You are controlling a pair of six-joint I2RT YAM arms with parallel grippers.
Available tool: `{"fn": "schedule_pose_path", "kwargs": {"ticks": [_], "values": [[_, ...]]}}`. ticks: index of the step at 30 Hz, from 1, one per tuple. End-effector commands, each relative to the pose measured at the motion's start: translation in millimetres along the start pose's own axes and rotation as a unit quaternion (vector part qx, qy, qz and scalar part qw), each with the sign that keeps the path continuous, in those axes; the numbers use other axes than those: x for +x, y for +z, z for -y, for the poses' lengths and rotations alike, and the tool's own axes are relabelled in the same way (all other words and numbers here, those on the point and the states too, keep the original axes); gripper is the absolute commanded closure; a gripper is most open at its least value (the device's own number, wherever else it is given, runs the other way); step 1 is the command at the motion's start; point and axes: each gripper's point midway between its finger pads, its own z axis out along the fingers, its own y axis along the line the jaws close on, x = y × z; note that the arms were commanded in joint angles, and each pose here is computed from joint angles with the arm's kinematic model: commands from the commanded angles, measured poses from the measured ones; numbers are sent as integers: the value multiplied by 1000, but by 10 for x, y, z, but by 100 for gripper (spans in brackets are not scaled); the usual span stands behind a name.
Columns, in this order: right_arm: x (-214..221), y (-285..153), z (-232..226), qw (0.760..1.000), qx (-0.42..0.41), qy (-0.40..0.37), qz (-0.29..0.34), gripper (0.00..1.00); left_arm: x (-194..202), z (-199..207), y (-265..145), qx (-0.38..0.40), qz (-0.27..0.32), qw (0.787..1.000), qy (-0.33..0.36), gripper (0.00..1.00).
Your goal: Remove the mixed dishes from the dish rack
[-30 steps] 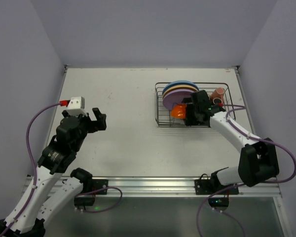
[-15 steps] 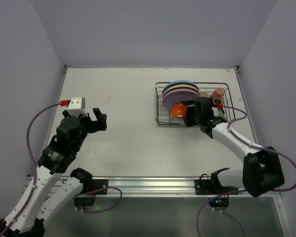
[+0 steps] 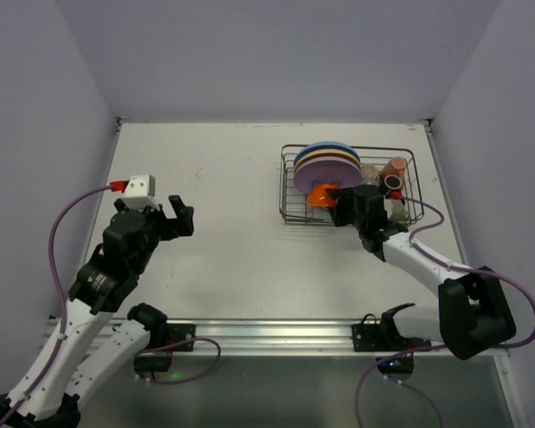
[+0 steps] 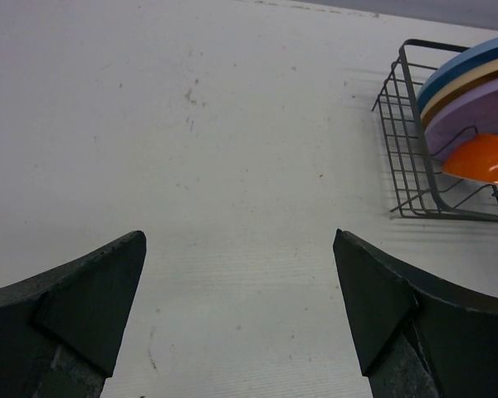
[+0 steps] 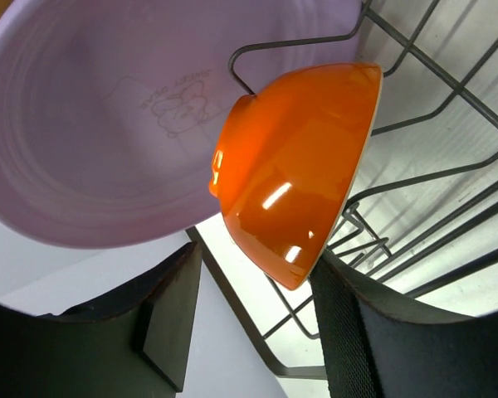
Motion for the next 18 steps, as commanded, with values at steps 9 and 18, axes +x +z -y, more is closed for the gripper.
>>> {"fn": "schedule_pose_path", "kwargs": {"ticks": [9,18], "values": [[-226,-43,76,997,-43,31,53,48,-10,68,5,14,4,1000,-5,0],[-157,-24,12,995,-93,25,38,44,10,111,15,22,0,1000,-1,0]]}}
